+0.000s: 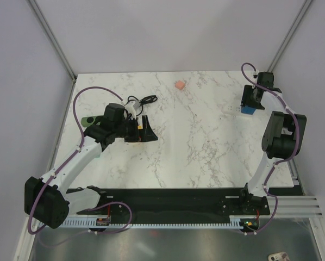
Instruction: Insert the plug
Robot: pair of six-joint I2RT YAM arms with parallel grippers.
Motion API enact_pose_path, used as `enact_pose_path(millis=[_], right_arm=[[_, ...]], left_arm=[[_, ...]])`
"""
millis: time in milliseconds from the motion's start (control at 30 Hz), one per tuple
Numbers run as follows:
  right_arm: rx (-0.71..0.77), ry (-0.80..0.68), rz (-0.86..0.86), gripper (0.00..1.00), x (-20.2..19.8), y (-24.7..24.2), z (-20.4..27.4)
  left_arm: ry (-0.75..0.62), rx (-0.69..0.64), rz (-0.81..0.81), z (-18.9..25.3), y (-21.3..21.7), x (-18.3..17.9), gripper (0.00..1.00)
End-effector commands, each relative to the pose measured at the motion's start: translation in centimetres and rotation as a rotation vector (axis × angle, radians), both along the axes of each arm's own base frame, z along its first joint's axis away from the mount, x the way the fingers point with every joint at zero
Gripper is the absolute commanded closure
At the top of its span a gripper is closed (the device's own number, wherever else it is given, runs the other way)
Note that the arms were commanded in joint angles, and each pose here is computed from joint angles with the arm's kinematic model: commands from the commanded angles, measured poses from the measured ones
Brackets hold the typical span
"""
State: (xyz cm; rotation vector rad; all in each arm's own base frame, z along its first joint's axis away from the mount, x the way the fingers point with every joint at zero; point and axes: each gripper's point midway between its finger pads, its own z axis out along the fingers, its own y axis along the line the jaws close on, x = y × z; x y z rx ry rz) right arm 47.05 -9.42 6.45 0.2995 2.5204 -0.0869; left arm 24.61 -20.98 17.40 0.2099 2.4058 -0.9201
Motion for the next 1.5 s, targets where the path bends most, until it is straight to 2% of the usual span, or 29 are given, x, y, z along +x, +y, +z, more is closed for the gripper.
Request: enact_pose_path(millis=[0, 133, 333, 533, 567, 867, 1033, 1233, 1467], right_arm=[[0.117, 0.439, -0.001, 1.0, -10.1, 2.9, -10.7], [0.13, 0.445, 0.035, 1.0, -10.3, 4.0, -10.9], [0.165, 0.419, 0.144, 1.0, -7.3, 6.4, -10.1], [0.153, 0.393, 0.319, 1.0, -4.7, 11.4, -8.2], [0.147, 0.393, 0.376, 1.0, -4.7, 13.9, -8.1], [0.129, 0.421, 0.553, 1.0, -6.4, 21.2, -8.5], [0.113, 0.44, 0.594, 1.0, -9.1, 22.7, -8.6], [0.09, 0.442, 0.648, 1.0, -12.9, 24.4, -7.9], [0.093, 0.445, 0.67, 1.0, -13.9, 25.7, -8.8]], left_arm=[[-0.063, -0.004, -0.023, 1.1, 0.1, 0.3, 0.0], [-0.069, -0.008, -0.026, 1.4, 0.1, 0.2, 0.0], [-0.081, -0.007, -0.018, 1.6, 0.3, 0.1, 0.0], [-0.091, -0.004, -0.01, 1.8, 0.4, 0.3, 0.0], [-0.096, -0.002, -0.009, 1.8, 0.5, 0.2, 0.0], [-0.078, -0.003, 0.03, 1.7, 0.7, 0.4, 0.0], [-0.048, -0.019, 0.051, 1.5, 0.5, 0.4, 0.02], [0.048, -0.094, -0.001, 1.2, -1.1, -0.2, 0.05], [0.064, -0.147, -0.026, 2.2, -1.6, -1.3, 0.06]])
